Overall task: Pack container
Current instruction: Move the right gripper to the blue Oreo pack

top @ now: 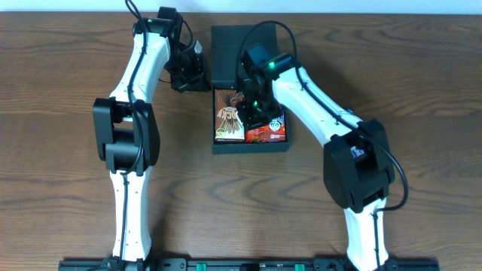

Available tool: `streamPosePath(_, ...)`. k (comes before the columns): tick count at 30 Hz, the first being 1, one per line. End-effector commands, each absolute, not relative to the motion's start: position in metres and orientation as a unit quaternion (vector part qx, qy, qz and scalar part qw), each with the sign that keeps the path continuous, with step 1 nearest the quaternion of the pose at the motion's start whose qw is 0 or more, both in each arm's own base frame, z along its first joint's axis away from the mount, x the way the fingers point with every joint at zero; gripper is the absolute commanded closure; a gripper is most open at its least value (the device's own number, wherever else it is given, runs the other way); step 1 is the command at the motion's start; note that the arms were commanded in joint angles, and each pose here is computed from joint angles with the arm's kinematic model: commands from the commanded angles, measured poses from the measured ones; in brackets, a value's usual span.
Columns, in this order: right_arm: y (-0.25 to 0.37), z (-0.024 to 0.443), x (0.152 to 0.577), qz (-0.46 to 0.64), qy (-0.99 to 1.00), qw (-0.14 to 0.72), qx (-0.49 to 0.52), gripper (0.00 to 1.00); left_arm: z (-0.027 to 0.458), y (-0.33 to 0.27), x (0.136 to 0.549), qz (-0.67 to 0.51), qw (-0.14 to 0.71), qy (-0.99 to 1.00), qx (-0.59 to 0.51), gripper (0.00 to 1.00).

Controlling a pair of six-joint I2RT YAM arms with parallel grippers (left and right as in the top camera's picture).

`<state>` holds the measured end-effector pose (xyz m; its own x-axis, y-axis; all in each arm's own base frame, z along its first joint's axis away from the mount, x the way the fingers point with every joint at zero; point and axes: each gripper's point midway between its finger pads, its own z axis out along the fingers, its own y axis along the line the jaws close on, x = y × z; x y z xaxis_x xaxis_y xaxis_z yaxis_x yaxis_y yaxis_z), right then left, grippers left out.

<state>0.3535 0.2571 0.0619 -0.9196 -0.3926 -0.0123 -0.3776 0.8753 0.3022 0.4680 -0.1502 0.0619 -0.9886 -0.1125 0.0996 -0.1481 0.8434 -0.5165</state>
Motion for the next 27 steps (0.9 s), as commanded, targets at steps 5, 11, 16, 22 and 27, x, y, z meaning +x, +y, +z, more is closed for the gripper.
streamPosePath(5, 0.255, 0.153, 0.384, -0.151, -0.965, -0.058, 0.208, 0.98, 0.055, -0.151, 0.466, 0.276, 0.046, -0.957, 0.077, 0.94)
streamPosePath(11, 0.155, 0.212, 0.423, 0.024, -0.978, -0.144, 0.152, 0.98, 0.055, -0.151, 0.465, 0.275, 0.047, -0.957, 0.077, 0.94)
streamPosePath(16, 0.077, 0.221, 0.425, 0.102, -0.977, -0.123, 0.143, 0.99, 0.055, -0.151, 0.465, 0.274, 0.046, -0.958, 0.075, 0.94)
streamPosePath(22, 0.016, 0.246, 0.412, 0.092, -0.982, -0.137, 0.089, 0.99, 0.053, -0.148, 0.466, 0.264, 0.044, -0.961, 0.074, 0.94)
streamPosePath(27, -0.039, 0.243, 0.372, 0.09, -0.98, -0.17, 0.042, 0.98, 0.05, -0.143, 0.467, 0.249, 0.04, -0.965, 0.074, 0.94)
